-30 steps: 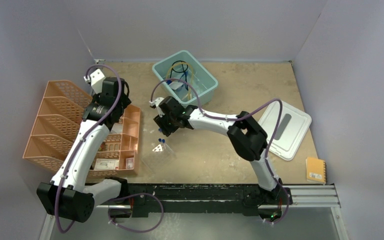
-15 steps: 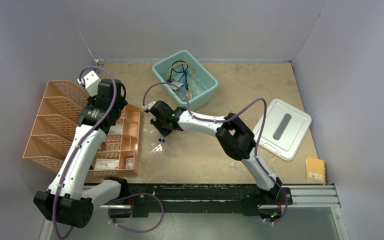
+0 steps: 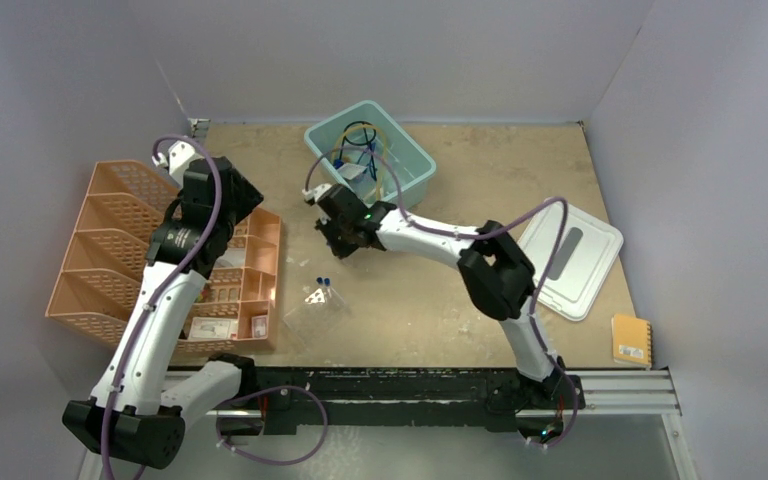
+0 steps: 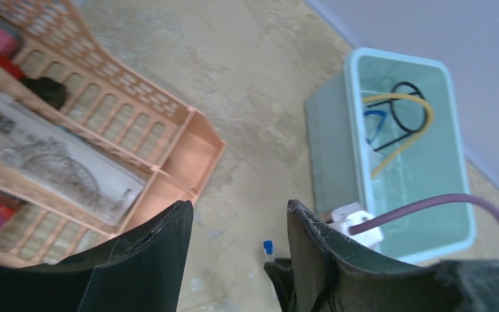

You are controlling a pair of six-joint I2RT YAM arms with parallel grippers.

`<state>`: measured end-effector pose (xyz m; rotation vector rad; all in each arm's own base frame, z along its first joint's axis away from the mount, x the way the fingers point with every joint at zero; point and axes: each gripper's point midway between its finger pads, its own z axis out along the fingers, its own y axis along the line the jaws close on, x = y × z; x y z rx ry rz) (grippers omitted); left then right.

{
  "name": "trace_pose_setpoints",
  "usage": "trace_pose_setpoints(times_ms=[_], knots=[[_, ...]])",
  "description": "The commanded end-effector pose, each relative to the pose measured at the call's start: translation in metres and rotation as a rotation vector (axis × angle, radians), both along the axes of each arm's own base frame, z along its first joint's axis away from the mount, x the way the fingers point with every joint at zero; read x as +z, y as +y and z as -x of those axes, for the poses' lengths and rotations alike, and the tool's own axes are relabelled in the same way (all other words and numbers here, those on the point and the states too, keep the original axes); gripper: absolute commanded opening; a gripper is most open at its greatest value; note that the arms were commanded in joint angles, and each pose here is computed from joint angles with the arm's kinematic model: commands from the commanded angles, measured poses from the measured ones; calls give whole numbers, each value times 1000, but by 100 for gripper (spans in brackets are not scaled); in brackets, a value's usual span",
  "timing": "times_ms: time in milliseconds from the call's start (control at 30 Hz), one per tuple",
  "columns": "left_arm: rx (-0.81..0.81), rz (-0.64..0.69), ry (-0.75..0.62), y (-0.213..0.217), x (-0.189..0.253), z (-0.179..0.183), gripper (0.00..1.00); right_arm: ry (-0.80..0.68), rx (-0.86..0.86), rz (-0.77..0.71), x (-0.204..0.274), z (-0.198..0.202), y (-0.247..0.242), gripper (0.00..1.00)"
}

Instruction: Organize the chemistry lab equipment

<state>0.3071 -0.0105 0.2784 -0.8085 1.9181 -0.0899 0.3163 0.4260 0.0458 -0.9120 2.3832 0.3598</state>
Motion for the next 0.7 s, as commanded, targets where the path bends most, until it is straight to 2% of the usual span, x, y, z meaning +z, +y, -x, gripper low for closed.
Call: trace_pose_setpoints(times_ms=[0,167,300,367,500,667], knots=[[-164,82,-138,-32,28,-21,55,-167,-7,-312,139,-28,12,6],[-385,153,-289,-74,63,-36,56,-220,20,-470,211,-23,1,6],[-728,229,-404,-131,87,-32,57,-263,-23,-577,257,-31,-24,7],[-876,294,-397,-157,86,-30,56,-270,-42,-635,278,-34,-36,7],[-1057,364,-373,-203,76,-20,55,-287,-106,-729,307,-39,-60,8],[-1186,380,-359,-252,67,-10,54,-274,-193,-806,319,-48,-87,9]])
